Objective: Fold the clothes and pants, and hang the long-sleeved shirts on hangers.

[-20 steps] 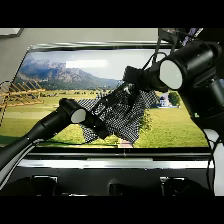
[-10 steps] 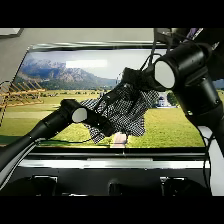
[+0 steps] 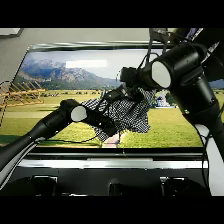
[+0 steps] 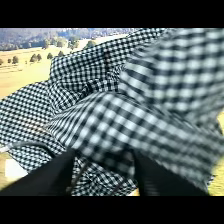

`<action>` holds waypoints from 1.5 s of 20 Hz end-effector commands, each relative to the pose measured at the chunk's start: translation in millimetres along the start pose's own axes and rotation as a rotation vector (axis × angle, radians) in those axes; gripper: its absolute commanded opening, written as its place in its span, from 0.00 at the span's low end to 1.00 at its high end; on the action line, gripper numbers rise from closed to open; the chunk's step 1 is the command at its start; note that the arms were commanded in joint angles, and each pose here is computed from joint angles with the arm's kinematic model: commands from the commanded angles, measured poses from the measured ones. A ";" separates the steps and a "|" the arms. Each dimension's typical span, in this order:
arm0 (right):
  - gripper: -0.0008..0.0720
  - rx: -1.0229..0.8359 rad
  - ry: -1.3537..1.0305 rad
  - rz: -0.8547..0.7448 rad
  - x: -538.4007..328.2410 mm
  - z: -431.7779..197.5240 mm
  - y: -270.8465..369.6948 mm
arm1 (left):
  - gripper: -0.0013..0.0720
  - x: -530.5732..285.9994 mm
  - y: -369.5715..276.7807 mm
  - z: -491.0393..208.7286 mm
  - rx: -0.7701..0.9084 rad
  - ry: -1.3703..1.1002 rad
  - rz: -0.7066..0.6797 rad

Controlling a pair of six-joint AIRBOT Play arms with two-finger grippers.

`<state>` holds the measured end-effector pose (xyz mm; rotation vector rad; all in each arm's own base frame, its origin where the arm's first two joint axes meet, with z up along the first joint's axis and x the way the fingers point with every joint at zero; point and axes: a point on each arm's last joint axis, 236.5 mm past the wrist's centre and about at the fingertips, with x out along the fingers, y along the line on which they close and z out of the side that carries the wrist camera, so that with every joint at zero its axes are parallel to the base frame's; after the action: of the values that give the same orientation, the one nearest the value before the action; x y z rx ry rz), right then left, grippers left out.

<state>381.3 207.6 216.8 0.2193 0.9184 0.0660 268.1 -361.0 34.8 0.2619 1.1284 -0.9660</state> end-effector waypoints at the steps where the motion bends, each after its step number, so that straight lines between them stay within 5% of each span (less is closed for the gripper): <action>1: 0.78 -0.072 0.007 -0.014 -16.6 -3.7 -9.7 | 0.04 0.8 -1.1 3.4 0.003 -0.013 -0.007; 10: 0.75 0.014 -0.134 -0.121 -87.3 47.9 -133.3 | 0.04 5.0 -0.2 -1.4 0.024 0.009 -0.009; 13: 0.74 -0.405 -0.050 0.020 -73.2 45.5 -137.5 | 0.04 4.8 -0.7 -8.3 0.040 0.038 -0.012; 17: 0.77 -1.344 -0.102 0.201 -46.5 37.1 -88.1 | 0.04 4.7 2.3 -12.7 0.057 0.058 0.000; 20: 0.77 -1.419 -0.042 0.375 -20.6 11.3 -59.5 | 0.04 5.0 2.4 -12.9 0.066 0.059 0.000; 28: 0.76 -1.544 0.044 0.523 35.5 -15.5 -34.0 | 0.04 5.9 2.7 -13.2 0.071 0.060 -0.001; 30: 0.69 -1.546 0.059 0.531 42.6 -17.7 -34.9 | 0.04 5.9 2.7 -13.2 0.071 0.060 -0.001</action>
<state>389.3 175.9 178.2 -0.9683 0.6388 1.1660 261.6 -354.3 23.2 0.3492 1.1520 -1.0060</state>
